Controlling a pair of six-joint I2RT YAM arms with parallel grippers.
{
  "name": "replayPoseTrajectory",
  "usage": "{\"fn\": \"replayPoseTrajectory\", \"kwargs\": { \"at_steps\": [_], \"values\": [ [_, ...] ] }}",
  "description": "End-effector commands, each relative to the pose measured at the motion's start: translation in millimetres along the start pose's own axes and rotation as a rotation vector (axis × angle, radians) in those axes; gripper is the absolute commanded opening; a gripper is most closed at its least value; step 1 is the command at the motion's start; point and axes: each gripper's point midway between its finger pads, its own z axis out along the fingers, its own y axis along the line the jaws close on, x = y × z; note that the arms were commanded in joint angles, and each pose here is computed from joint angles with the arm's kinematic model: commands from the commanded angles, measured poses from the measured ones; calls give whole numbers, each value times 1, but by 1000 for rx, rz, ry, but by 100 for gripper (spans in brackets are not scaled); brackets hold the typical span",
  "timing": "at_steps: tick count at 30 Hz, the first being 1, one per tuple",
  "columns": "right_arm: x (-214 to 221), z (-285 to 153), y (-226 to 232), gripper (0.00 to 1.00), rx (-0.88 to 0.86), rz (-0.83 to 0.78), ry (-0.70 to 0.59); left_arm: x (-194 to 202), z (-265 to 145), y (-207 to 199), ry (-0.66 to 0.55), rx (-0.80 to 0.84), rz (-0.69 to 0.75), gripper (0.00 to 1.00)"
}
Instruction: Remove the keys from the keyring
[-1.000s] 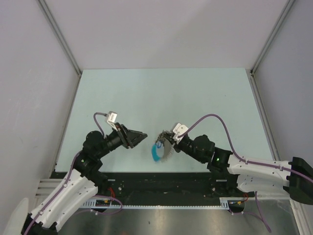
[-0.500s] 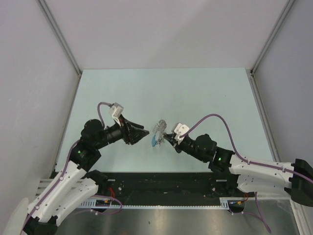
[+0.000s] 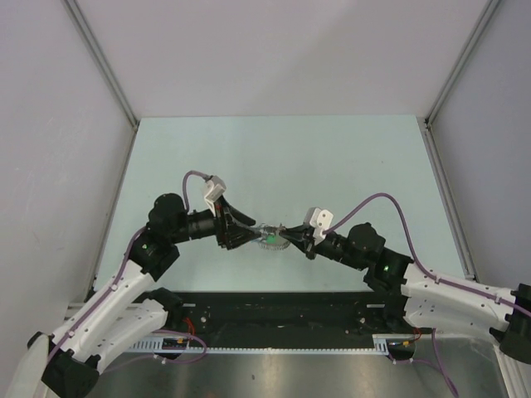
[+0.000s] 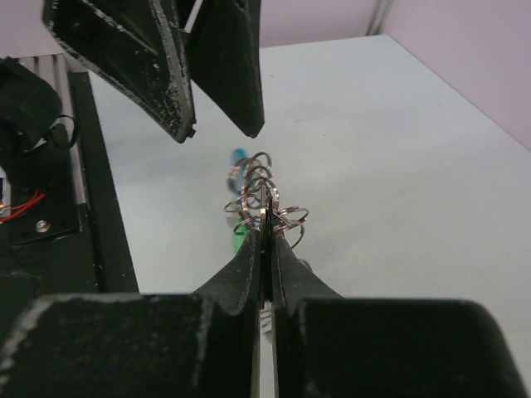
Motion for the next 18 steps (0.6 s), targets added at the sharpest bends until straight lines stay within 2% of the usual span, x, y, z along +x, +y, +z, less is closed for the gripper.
{"fn": "replayPoseTrajectory", "kwargs": {
  "at_steps": [1,10,16,18],
  "values": [
    [-52,-9,14,0,-136,-40,-151,-18,-4,-21,-67,99,126,56],
    [-51,-25,28,0,-333,-94,-83,-25,-6,-35,-80,184,233,59],
    [-47,-33,40,0,-528,-57,-19,-22,-5,-55,-69,352,319,61],
    [-51,-36,44,0,-566,-77,-36,-20,-5,-60,-50,399,337,61]
  ]
}}
